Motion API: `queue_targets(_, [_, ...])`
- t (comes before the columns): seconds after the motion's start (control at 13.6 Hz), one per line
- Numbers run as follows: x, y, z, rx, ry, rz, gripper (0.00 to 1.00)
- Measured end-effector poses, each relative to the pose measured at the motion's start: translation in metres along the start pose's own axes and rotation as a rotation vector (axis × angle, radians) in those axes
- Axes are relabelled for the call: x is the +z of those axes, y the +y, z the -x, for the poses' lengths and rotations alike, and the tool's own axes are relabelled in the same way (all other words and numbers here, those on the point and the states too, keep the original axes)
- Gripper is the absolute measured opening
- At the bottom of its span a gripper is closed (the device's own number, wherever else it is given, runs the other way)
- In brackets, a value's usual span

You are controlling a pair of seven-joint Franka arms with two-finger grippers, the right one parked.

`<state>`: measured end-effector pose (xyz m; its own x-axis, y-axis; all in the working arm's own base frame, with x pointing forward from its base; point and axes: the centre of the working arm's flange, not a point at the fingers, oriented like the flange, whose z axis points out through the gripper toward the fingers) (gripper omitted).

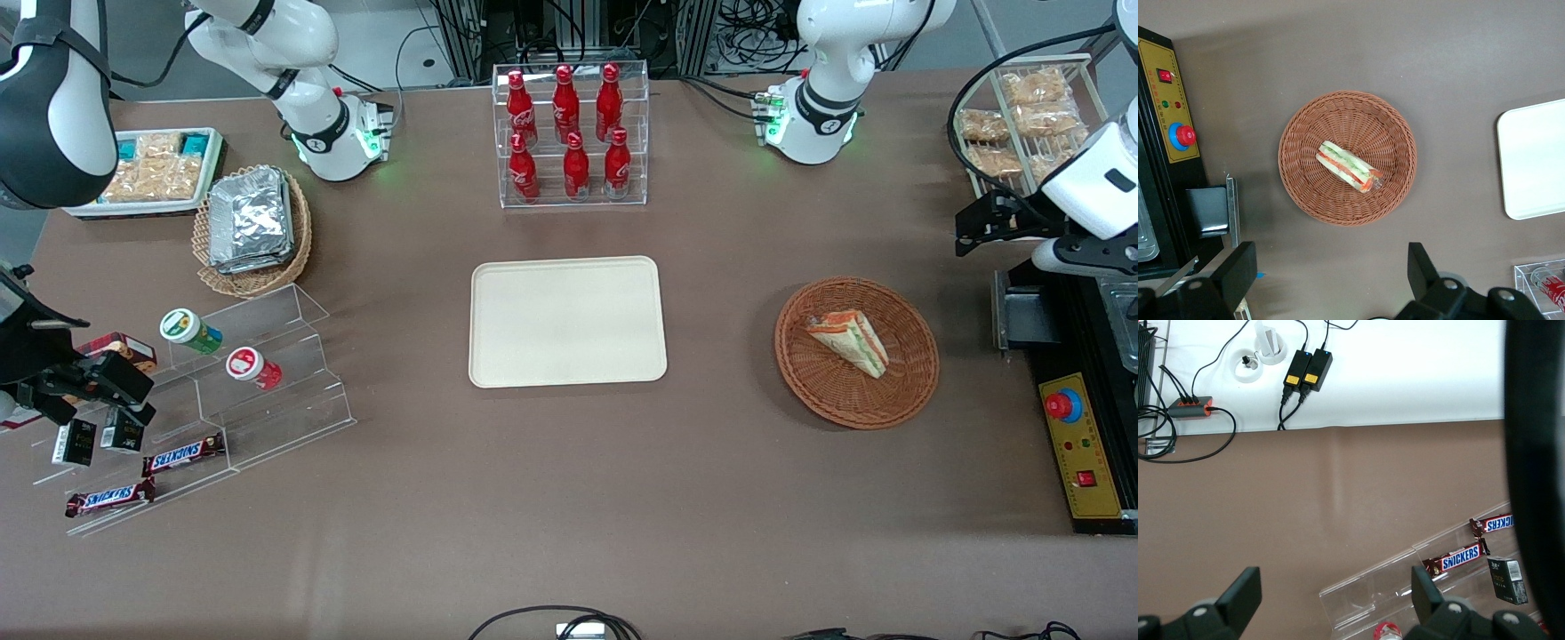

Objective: Place sandwich from basket to tray
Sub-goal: 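Move the open left gripper down over the wrapped sandwich in the basket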

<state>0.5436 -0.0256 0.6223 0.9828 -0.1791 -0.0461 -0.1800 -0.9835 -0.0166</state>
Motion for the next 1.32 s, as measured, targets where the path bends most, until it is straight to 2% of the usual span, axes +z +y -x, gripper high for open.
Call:
queue_targets(0.37, [0.002,-0.002,-0.001,-0.002,-0.004,0.001,1.00])
queue_targets(0.59, [0.017,-0.006,-0.006,-0.041,-0.033,0.006,1.00])
queue_targets(0.96, [0.101,-0.007,-0.019,-0.183,-0.079,0.009,1.00])
queue_targets(1.32, [0.177,-0.003,-0.014,-0.354,-0.080,0.003,1.00])
